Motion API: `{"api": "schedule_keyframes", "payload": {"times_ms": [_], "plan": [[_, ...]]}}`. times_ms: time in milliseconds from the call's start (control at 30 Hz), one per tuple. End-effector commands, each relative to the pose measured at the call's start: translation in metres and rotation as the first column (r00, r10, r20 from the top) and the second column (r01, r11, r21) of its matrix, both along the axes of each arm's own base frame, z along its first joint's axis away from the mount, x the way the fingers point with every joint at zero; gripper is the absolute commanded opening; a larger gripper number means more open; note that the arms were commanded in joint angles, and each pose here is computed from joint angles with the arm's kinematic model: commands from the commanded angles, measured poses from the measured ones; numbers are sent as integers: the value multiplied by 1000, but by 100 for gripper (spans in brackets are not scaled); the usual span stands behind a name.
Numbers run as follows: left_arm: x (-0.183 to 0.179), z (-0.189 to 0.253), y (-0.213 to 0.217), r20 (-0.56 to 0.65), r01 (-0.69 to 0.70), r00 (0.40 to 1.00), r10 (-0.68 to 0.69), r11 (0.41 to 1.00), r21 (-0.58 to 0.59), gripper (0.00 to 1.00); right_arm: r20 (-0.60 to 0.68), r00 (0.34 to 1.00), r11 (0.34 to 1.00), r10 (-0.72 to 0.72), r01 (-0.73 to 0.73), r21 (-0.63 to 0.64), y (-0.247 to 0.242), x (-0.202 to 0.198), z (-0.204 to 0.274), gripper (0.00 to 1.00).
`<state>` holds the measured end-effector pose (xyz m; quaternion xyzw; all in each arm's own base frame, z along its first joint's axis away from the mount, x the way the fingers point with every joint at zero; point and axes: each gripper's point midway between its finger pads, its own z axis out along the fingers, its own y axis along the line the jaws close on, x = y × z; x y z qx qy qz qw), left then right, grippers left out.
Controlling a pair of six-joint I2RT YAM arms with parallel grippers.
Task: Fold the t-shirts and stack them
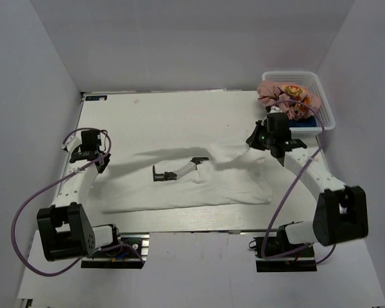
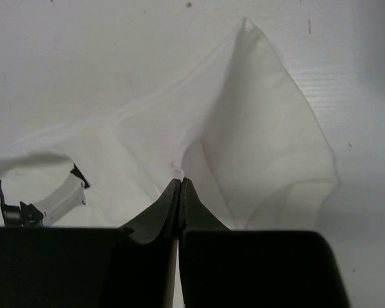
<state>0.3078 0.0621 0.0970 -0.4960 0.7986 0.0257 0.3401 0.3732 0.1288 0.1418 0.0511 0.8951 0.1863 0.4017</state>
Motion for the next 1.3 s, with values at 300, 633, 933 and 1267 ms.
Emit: {"api": "schedule_keyframes", "payload": {"times_ms": [300, 633, 933, 1267], "plan": [[-48, -7, 19, -58, -241, 969, 242, 970, 33, 0, -9, 980, 977, -197, 195, -86, -55, -77, -5, 0], [-74, -16, 16, -78, -301, 950, 301, 953, 13, 0, -234, 947, 975, -221, 209, -74, -55, -134, -62, 0], [-80, -6, 14, -118, -317, 942, 315, 948, 5, 81, -337, 902, 960, -271, 280, -21, -53, -174, -106, 76], [-4, 36, -59, 117, 279, 958, -261, 946, -167, 100, -107, 988, 994, -110, 107, -28, -37, -123, -29, 90]]}}
